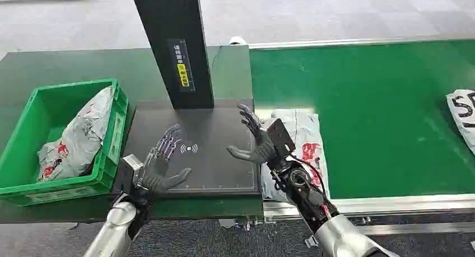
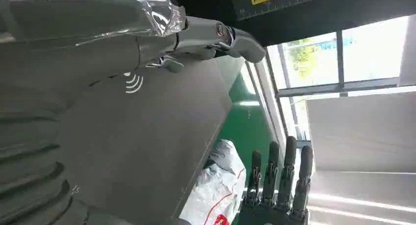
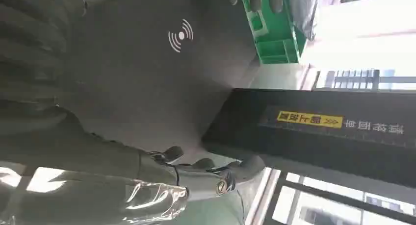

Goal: Moved the parcel from conveyor to table for the left to box.

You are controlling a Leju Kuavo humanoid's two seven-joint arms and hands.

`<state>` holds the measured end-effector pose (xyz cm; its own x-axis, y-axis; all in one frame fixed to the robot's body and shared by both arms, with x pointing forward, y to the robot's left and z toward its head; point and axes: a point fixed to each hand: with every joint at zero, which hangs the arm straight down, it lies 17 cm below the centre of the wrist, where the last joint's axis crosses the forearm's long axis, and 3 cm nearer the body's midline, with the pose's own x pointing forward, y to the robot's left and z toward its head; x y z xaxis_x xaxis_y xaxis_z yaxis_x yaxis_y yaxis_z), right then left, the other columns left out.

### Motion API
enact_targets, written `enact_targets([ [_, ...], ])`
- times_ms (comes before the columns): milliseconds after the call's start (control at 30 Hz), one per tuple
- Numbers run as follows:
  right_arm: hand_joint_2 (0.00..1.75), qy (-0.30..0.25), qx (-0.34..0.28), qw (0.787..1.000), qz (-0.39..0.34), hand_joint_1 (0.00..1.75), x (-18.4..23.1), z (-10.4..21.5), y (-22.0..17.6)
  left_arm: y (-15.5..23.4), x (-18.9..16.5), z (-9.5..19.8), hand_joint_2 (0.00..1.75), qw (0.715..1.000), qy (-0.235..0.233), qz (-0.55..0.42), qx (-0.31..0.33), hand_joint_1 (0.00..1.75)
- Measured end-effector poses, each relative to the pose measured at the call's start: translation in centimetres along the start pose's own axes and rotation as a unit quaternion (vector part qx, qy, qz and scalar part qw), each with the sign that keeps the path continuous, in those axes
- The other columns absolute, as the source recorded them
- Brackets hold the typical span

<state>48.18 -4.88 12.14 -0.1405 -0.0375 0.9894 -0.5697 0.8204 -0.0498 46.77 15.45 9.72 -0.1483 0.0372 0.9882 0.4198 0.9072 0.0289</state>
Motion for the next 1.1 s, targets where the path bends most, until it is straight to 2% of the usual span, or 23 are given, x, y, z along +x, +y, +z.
enact_targets([
  [167,1.75,0.016,-0.027,0.999,0.032,0.00,-0.7,-0.1,-1.1,0.1,-0.1,0.0,1.75,1.000,0.001,-0.001,0.003,0.00],
  [300,1.75,0.038,-0.056,0.986,0.150,0.00,-1.0,-0.2,-4.2,0.2,-0.1,0.2,1.75,1.000,0.002,-0.003,0.008,0.00],
  [500,1.75,0.061,-0.082,0.952,0.288,0.00,-0.1,-0.4,-9.7,0.8,0.0,0.7,1.75,1.000,0.004,-0.006,0.013,0.00],
  [700,1.75,0.118,-0.110,0.897,0.411,0.00,-0.8,1.2,-15.4,1.4,-0.3,1.9,1.75,1.000,0.007,-0.010,0.023,0.00],
  [800,1.75,0.130,-0.117,0.885,0.431,0.00,-0.8,2.0,-17.4,1.6,-0.5,2.5,1.75,1.000,0.010,-0.012,0.027,0.00],
  [967,1.75,0.135,-0.126,0.882,0.434,0.00,-0.6,2.4,-18.5,1.7,-0.3,2.6,1.75,0.999,0.008,-0.013,0.028,0.00],
  [1100,1.75,0.186,-0.118,0.855,0.469,0.00,-2.1,3.5,-19.8,1.7,-0.7,2.9,1.75,0.999,0.013,-0.021,0.028,0.00],
])
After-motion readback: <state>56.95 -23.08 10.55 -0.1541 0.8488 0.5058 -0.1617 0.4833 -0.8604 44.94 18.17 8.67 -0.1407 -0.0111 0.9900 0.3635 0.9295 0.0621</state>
